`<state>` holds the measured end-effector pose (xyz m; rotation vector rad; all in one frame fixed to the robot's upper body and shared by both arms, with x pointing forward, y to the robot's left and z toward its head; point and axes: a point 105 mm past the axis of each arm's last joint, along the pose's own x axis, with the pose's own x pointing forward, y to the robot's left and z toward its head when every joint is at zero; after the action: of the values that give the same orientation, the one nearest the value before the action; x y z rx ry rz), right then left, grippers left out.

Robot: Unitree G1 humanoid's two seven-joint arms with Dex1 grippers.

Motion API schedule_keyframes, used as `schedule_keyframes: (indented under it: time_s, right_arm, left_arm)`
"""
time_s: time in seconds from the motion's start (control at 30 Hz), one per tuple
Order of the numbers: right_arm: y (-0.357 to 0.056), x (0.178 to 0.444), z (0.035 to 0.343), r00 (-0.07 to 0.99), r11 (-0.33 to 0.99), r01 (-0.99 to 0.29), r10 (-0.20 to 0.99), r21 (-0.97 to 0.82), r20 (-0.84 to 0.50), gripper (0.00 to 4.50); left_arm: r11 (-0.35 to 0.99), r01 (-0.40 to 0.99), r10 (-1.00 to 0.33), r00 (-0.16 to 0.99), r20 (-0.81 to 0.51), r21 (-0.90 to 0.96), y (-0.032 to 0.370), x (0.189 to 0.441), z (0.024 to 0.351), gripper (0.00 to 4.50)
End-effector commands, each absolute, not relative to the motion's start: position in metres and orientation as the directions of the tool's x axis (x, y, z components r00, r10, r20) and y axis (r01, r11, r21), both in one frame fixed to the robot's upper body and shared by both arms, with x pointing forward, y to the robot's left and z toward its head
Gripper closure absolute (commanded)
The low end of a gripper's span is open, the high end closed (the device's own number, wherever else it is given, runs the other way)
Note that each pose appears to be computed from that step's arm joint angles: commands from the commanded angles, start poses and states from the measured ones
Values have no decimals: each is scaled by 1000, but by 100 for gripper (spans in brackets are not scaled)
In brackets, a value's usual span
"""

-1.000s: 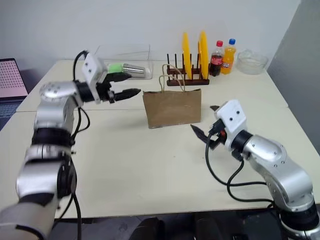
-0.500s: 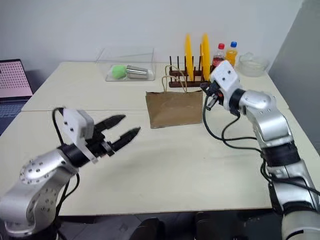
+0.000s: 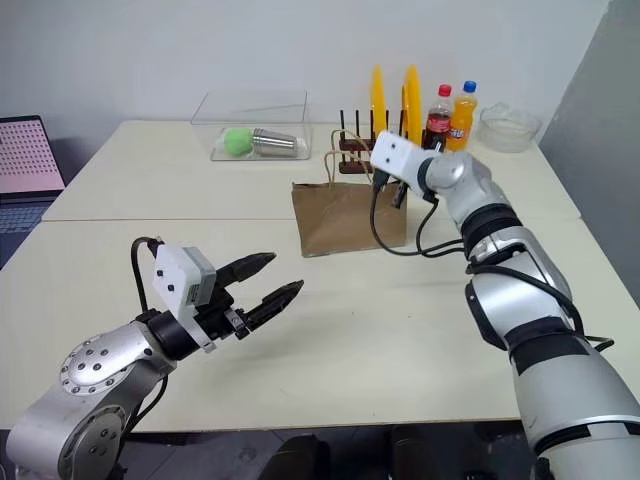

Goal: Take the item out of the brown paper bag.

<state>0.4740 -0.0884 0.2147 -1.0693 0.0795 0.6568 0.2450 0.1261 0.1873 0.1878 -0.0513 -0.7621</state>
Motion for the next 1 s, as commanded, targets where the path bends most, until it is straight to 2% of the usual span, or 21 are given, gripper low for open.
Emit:
schedule_keyframes:
  time_s: [0.03,0.1,0.2,0.33,0.5,0.63,0.73,0.8,0.83,1.0]
  right_arm:
    - [-79,467,229,756,190,-560,516,-806,-404,447]
    - [-78,460,226,696,119,-612,552,-782,-460,447]
    - [-85,438,215,519,-48,-728,612,-683,-597,447]
    - [-93,417,205,367,-184,-781,638,-597,-677,447]
    - [-93,400,197,266,-252,-796,669,-549,-693,447]
    - [-88,391,196,239,-269,-786,697,-556,-676,447]
    - [-80,385,213,258,-207,-746,786,-632,-562,447]
    - [-79,372,228,264,-113,-748,854,-654,-449,414]
    - [-80,364,231,266,-76,-756,871,-650,-413,414]
    - [-93,319,219,327,133,-830,904,-542,-277,410]
  left_arm:
    - [674,702,-722,691,5,231,118,235,194,124]
    - [666,708,-727,686,-7,233,119,233,192,124]
    - [637,737,-749,661,-44,226,119,229,187,124]
    - [609,761,-767,637,-77,224,120,228,183,124]
    - [583,785,-786,610,-97,210,124,228,182,124]
    - [565,792,-800,595,-82,231,127,232,188,124]
    - [530,809,-826,561,-63,255,127,235,196,124]
    - [481,822,-842,530,-100,306,125,236,195,90]
    - [451,830,-851,511,-123,328,124,236,193,88]
    - [263,851,-885,401,-238,456,116,238,183,0]
